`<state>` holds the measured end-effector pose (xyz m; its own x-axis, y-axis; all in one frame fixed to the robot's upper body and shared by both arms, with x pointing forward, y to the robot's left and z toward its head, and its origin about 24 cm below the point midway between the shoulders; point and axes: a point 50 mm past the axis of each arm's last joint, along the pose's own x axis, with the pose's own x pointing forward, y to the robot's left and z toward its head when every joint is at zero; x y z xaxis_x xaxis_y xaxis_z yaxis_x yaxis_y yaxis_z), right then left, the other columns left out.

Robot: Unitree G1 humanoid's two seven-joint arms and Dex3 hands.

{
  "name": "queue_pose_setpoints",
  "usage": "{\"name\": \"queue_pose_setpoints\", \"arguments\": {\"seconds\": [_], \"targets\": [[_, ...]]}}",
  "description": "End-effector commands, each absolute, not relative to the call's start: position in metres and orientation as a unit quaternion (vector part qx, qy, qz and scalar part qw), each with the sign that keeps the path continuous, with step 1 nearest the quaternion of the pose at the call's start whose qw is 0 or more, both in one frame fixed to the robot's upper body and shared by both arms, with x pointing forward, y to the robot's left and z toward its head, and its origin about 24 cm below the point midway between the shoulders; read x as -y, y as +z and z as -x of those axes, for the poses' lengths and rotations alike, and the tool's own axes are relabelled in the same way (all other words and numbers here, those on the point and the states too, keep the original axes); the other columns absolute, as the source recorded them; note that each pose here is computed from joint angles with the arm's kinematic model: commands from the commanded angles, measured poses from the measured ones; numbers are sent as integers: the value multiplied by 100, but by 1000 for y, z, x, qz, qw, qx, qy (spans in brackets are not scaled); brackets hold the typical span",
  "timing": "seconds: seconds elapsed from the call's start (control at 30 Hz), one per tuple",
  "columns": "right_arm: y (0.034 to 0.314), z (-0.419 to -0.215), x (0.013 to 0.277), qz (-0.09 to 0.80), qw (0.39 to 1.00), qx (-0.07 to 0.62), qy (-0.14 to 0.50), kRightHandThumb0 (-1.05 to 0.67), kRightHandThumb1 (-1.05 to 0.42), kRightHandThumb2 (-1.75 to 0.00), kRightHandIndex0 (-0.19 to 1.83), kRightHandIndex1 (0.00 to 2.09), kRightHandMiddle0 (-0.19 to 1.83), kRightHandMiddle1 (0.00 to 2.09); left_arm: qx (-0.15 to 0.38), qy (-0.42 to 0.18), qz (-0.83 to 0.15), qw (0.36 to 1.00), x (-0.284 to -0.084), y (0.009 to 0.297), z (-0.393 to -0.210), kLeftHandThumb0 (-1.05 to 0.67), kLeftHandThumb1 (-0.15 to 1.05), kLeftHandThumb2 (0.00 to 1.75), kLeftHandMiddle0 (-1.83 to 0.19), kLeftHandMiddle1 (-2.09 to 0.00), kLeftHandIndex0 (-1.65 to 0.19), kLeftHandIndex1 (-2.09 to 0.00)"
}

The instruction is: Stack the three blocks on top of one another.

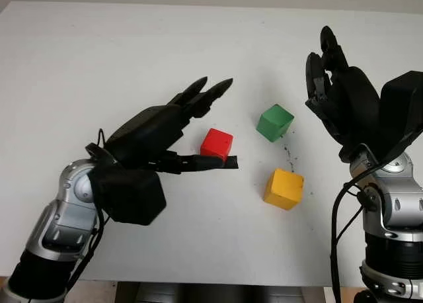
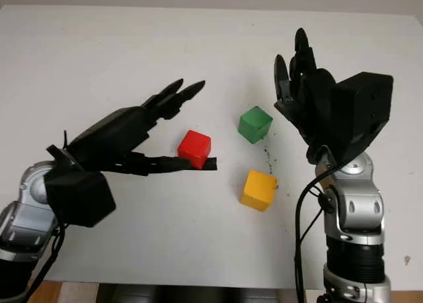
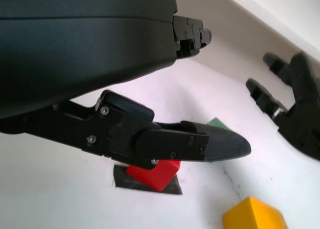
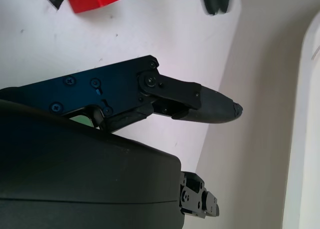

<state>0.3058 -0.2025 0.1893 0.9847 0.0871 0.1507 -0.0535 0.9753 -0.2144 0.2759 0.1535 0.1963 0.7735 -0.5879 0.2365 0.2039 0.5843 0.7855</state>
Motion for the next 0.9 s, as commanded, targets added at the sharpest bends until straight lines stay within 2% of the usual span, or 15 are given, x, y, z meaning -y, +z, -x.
{"name": "queue_pose_setpoints", "arguments": {"seconds": [0.0,0.1,0.2,0.27,0.4,0.6,0.77,0.87], "targets": [[203,-302,207,155,983,99,20,-63,-105,-40,-17,1,-14,3,253,-207,-340,882,-164,198,-278,-79,105,42,9,-8,4,-6],[211,-299,211,202,974,100,24,-63,-105,-22,-17,2,-8,7,246,-154,-262,920,-176,197,-290,-80,105,47,5,-7,3,-6],[225,-297,218,318,940,117,42,-65,-100,-8,-5,9,3,12,208,-68,-160,963,-196,183,-307,-79,105,50,6,-6,5,-5],[233,-295,222,372,919,121,57,-63,-97,-6,-3,10,6,13,182,-44,-111,976,-203,172,-315,-76,105,46,9,-4,7,-4],[247,-290,227,446,884,118,82,-65,-90,-3,3,12,18,16,151,-35,-90,984,-210,156,-324,-75,105,42,13,-3,11,-3],[266,-281,227,510,842,113,131,-57,-78,-4,12,10,35,12,148,-32,-64,986,-214,149,-328,-77,105,46,18,-4,15,-2],[285,-270,217,602,757,128,219,-46,-72,-4,13,9,38,9,151,-31,-59,986,-214,149,-330,-76,105,48,17,-5,15,-3],[291,-264,213,640,716,125,251,-46,-73,-5,13,8,40,8,151,-29,-58,986,-213,149,-330,-75,105,48,17,-5,15,-4]]}}
